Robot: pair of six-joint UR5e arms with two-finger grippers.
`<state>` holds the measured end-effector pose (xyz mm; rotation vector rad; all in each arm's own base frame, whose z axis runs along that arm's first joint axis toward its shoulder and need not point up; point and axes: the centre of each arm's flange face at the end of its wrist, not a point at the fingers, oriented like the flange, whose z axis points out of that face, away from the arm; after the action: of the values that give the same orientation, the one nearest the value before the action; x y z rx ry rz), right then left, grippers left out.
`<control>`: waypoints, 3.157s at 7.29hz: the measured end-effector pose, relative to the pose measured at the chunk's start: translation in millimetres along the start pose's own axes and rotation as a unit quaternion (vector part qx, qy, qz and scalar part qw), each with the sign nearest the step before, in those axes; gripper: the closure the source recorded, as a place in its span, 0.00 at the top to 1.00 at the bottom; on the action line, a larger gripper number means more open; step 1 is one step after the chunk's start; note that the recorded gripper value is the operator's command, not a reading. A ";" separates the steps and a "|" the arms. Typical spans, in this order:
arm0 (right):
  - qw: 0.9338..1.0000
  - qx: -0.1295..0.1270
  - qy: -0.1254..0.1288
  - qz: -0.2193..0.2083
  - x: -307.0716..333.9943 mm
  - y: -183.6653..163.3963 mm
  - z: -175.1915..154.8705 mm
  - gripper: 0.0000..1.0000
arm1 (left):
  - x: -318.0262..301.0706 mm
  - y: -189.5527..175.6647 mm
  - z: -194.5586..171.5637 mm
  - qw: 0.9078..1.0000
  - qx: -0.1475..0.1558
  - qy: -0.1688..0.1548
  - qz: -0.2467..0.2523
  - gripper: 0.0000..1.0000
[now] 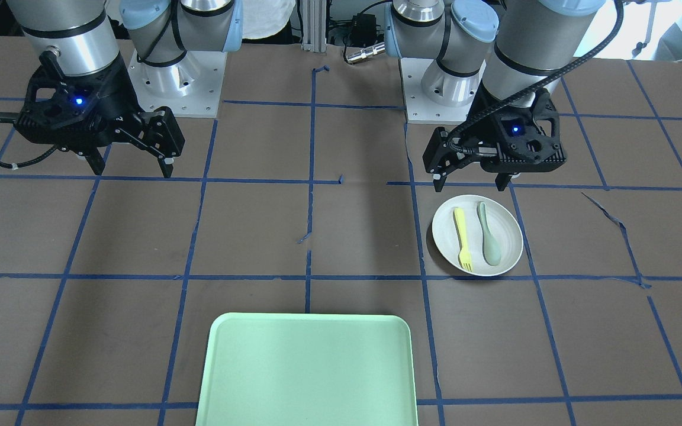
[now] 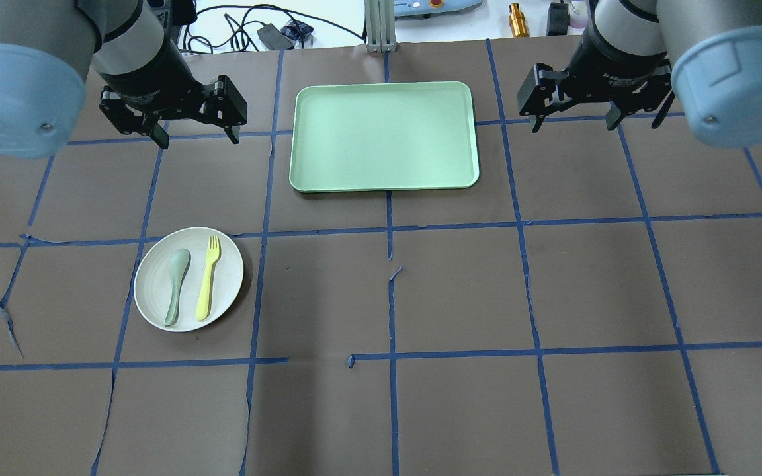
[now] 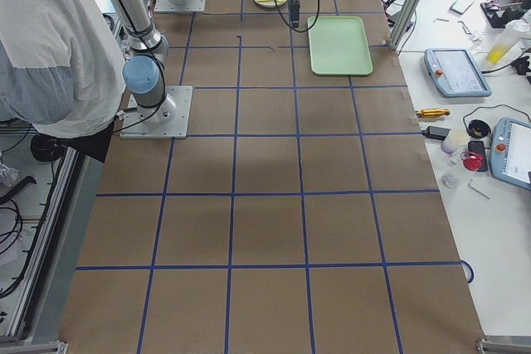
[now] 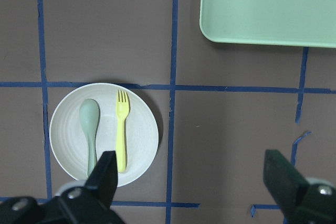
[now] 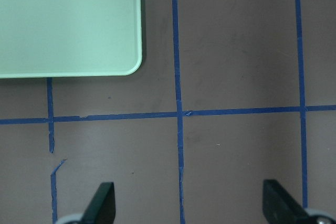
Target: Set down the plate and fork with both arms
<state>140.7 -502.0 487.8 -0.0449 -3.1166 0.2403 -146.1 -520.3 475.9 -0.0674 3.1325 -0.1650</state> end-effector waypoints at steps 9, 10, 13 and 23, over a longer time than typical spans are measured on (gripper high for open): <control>1.000 -0.002 -0.001 0.000 -0.4 0.8 1.9 1.00 | -213.9 40.3 208.6 0.996 -0.067 0.009 0.060 0.89; 1.000 -0.003 -0.001 0.000 -0.4 0.9 2.1 1.00 | -237.8 53.3 237.1 0.996 -0.066 0.031 0.044 0.83; 1.000 -0.002 -0.002 0.000 -0.5 0.9 2.2 1.00 | -259.7 68.3 280.4 0.997 -0.063 0.049 0.016 0.53; 1.000 -0.002 -0.002 0.000 -0.5 0.9 2.0 1.00 | -242.9 66.9 276.6 0.998 -0.033 0.058 0.004 0.00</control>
<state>141.1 -501.4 485.7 -0.0440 -3.1204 0.2329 95.4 -472.4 194.3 -0.0488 3.2525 -0.0689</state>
